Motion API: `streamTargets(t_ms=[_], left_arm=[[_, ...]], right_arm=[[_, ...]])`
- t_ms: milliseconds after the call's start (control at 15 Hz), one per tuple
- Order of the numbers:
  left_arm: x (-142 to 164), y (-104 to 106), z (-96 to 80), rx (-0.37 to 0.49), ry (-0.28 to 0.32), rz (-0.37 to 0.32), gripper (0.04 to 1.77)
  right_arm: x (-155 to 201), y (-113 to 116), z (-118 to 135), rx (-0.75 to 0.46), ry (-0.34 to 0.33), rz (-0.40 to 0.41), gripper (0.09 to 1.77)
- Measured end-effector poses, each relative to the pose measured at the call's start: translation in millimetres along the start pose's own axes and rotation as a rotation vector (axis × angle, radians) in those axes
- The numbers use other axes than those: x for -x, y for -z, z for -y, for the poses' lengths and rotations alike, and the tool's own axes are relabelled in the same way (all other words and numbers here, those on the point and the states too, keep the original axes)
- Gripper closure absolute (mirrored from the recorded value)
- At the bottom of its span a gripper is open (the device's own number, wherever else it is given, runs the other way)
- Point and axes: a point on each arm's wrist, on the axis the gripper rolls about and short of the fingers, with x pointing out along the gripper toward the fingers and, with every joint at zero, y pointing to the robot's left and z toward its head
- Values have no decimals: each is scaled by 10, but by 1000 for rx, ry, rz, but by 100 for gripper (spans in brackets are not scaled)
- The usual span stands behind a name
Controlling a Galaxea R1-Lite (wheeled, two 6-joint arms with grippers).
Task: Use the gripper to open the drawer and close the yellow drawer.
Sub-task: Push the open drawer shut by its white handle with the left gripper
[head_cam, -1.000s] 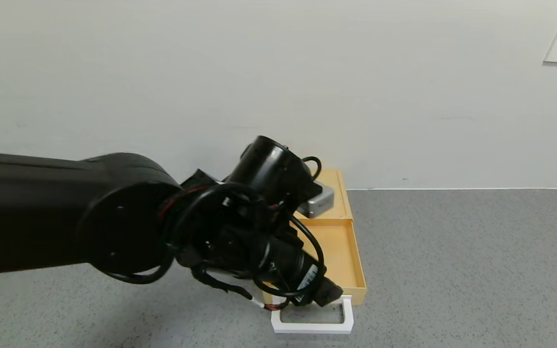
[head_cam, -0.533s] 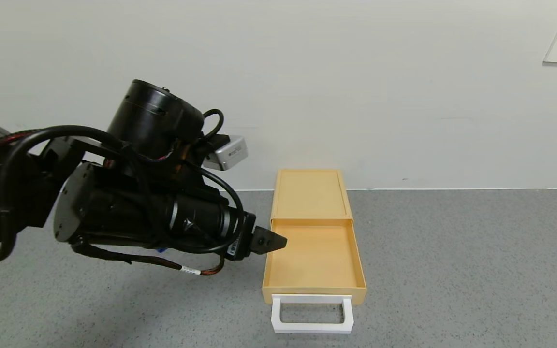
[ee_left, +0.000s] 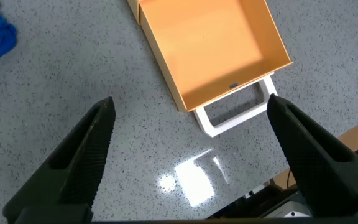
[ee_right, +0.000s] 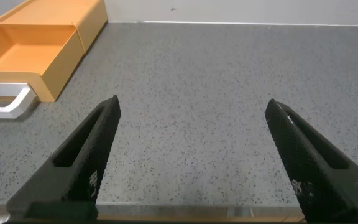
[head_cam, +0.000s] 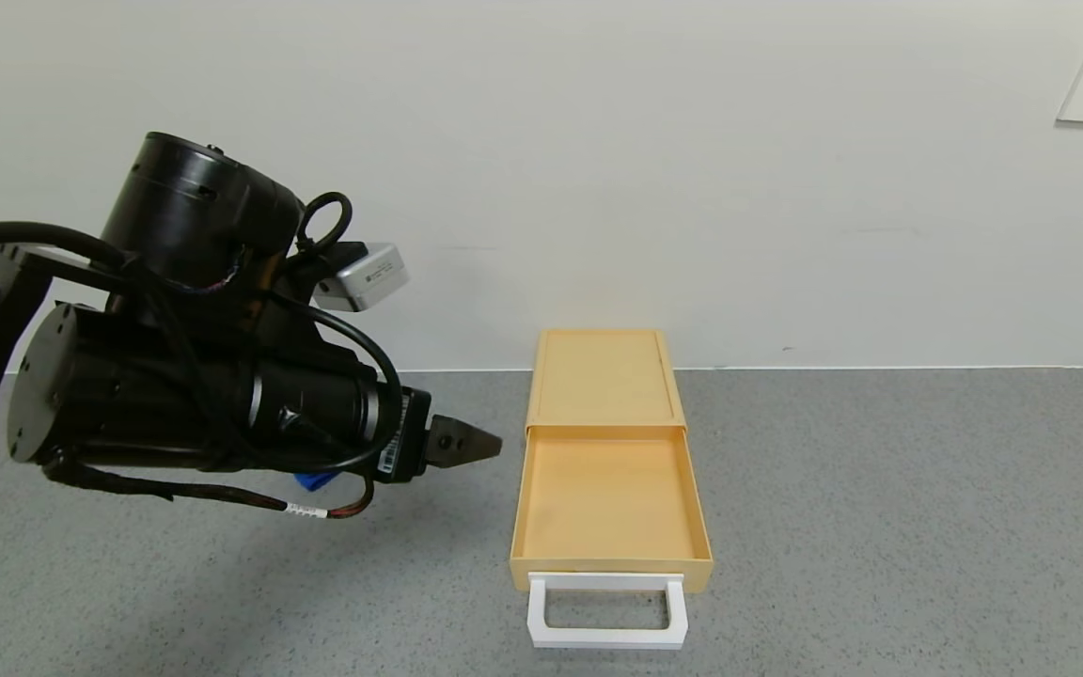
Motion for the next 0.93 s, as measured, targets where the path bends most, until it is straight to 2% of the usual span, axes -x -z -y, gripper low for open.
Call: streamTargets(t_ms=[467,600,733,933], left_arm=[[-43,5,31,88,-4,-15,6],[-89,13,86,137,-57,-12,6],[-181,31,207,172,-122,-9,6],[-328,96,475,195,-148,-45,6]], right_arm=[[0,0,0,0,0,0,15],[0,0,0,0,0,0,15],[0,0,0,0,0,0,15],[0,0,0,0,0,0,15]])
